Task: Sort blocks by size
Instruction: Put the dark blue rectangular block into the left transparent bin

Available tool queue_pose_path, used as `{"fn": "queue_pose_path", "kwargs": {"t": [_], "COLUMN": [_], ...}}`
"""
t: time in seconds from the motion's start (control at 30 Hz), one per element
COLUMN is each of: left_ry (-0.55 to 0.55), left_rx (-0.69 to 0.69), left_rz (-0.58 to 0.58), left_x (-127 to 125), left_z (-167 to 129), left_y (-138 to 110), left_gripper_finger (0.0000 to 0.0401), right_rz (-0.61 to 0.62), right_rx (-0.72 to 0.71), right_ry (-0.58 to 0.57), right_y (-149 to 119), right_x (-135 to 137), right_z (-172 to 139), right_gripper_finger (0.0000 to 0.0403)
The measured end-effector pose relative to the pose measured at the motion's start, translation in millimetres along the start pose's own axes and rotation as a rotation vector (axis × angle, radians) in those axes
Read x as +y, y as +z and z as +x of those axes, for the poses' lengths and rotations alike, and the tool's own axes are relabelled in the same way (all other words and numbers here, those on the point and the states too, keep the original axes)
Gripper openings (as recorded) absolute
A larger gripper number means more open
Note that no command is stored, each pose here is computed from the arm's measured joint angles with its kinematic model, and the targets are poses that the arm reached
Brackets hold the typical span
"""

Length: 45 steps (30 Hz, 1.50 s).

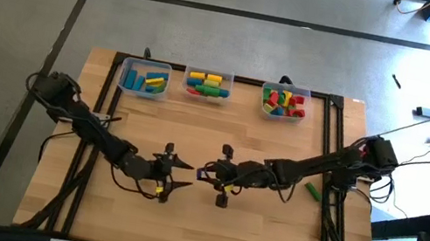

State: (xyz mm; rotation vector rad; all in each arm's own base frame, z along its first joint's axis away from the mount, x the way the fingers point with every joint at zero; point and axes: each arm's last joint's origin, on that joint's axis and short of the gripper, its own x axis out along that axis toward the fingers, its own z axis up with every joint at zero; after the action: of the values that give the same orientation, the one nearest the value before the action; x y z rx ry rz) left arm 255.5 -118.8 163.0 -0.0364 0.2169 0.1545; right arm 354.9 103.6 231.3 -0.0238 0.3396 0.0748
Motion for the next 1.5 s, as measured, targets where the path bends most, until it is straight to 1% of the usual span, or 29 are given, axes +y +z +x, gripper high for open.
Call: {"fn": "queue_pose_path", "kwargs": {"t": [0.03,0.17,0.27,0.43,0.53,0.73,0.8,0.93,1.03,1.13,1.23,1.3,1.4,1.5], "left_ry": [0.001,0.005,-0.01,-0.04,-0.041,-0.039,-0.036,-0.036,-0.034,-0.02,0.042,0.091,0.161,0.246], "left_rx": [-0.007,-0.025,-0.016,-0.011,-0.033,-0.041,-0.039,-0.041,-0.038,-0.014,0.041,0.088,0.142,0.189], "left_rz": [-0.003,-0.018,0.013,0.004,-0.009,-0.009,-0.002,-0.003,0.003,0.009,0.02,0.026,0.009,-0.031], "left_x": [-0.5,-1.7,-2.0,-2.1,-1.5,-0.4,-0.3,-0.1,0.2,2.9,10.1,17.2,30.6,50.5], "left_z": [1.6,8.1,11.0,15.2,15.8,16.7,16.8,16.6,16.1,11.1,1.9,-6.2,-19.4,-31.7], "left_y": [0.6,6.6,7.7,10.2,12.8,14.1,13.8,14.5,14.8,19.1,24.3,27.6,34.4,41.5], "left_gripper_finger": [0.0227,0.0227,0.0227,0.022,0.0193,0.0111,0.0101,0.0101,0.0101,0.0101,0.0101,0.0101,0.0101,0.0101], "right_rz": [-0.003,0.027,0.047,0.053,0.055,0.059,0.062,0.075,0.081,0.079,0.102,0.149,0.195,0.232], "right_rx": [0.012,-0.018,-0.072,-0.105,-0.117,-0.096,-0.095,-0.099,-0.094,-0.053,0.017,0.079,0.16,0.243], "right_ry": [0.0,0.01,0.023,0.013,0.03,0.032,0.032,0.035,0.044,0.076,0.116,0.13,0.135,0.126], "right_y": [-2.9,-8.6,-8.0,-4.8,-3.7,-5.6,-5.7,-5.4,-4.9,-2.0,2.8,3.4,0.6,-7.3], "right_x": [0.5,2.5,3.9,3.7,4.2,3.9,3.9,3.7,4.0,3.7,3.1,2.2,0.9,2.8], "right_z": [1.2,11.2,16.1,16.0,15.9,16.1,16.1,16.1,15.2,8.3,-4.8,-13.1,-20.0,-21.9], "right_gripper_finger": [0.0093,0.0093,0.0093,0.0093,0.0093,0.0093,0.0095,0.0123,0.016,0.0198,0.0226,0.0237,0.0246,0.0247]}}
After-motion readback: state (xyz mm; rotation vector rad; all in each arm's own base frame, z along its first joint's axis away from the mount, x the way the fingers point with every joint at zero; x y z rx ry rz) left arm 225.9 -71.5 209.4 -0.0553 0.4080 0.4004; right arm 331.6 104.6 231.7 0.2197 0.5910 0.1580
